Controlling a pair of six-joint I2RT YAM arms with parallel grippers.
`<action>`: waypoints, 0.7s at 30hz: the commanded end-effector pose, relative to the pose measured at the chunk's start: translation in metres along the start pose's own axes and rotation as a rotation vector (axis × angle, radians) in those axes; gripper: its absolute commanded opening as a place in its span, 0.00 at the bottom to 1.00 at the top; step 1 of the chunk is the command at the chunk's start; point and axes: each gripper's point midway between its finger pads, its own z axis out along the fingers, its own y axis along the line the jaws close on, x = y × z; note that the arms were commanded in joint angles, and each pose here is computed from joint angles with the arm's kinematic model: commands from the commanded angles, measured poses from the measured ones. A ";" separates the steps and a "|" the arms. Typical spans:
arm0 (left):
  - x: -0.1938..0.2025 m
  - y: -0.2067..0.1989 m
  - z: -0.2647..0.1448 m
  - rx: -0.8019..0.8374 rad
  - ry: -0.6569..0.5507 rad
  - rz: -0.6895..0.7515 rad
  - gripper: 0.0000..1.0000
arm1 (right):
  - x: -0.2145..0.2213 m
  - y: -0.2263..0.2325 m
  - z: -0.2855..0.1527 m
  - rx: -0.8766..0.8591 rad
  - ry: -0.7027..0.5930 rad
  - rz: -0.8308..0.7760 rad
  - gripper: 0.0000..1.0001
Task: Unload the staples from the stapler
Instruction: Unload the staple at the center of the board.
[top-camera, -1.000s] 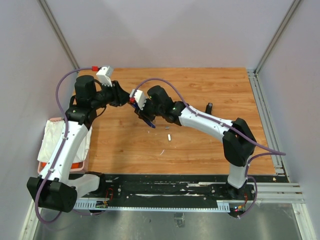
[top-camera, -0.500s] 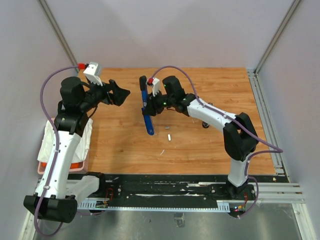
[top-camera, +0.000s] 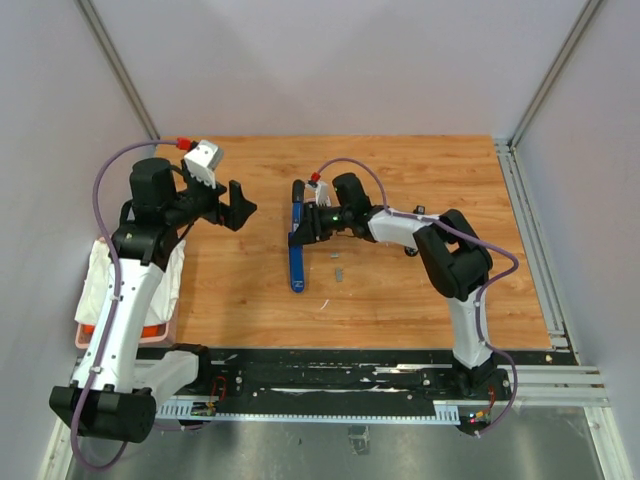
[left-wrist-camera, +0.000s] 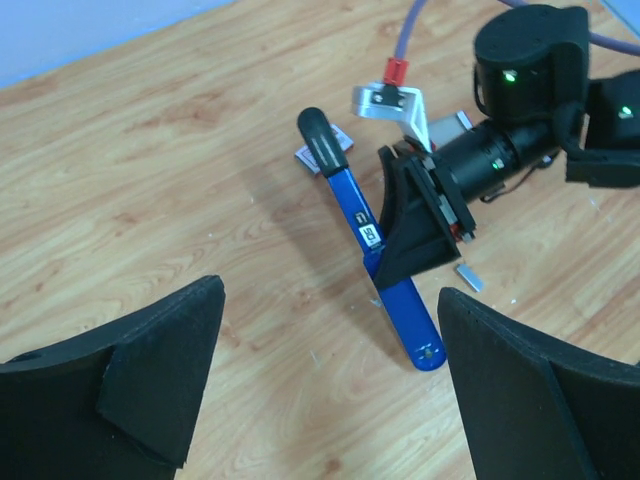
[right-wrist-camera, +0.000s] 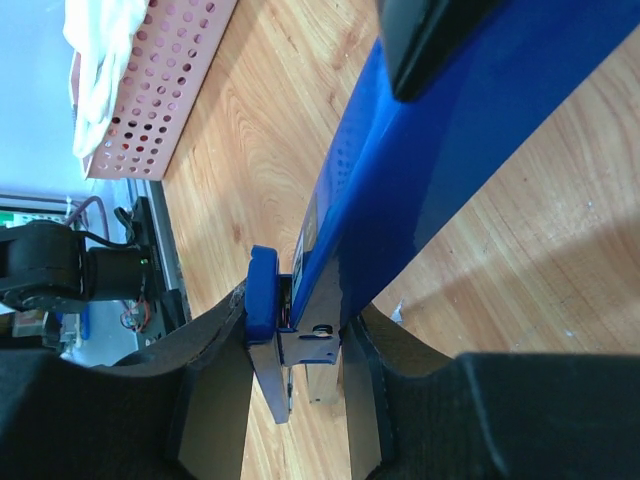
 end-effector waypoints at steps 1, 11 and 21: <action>0.016 -0.018 -0.008 0.116 0.044 0.088 0.98 | -0.014 -0.005 -0.004 -0.039 -0.041 -0.024 0.13; 0.033 -0.035 -0.009 0.210 0.030 0.110 0.98 | -0.057 0.056 -0.030 -0.356 -0.146 0.039 0.15; 0.034 -0.038 -0.013 0.217 0.019 0.114 0.98 | 0.001 -0.060 -0.010 0.105 -0.039 0.021 0.12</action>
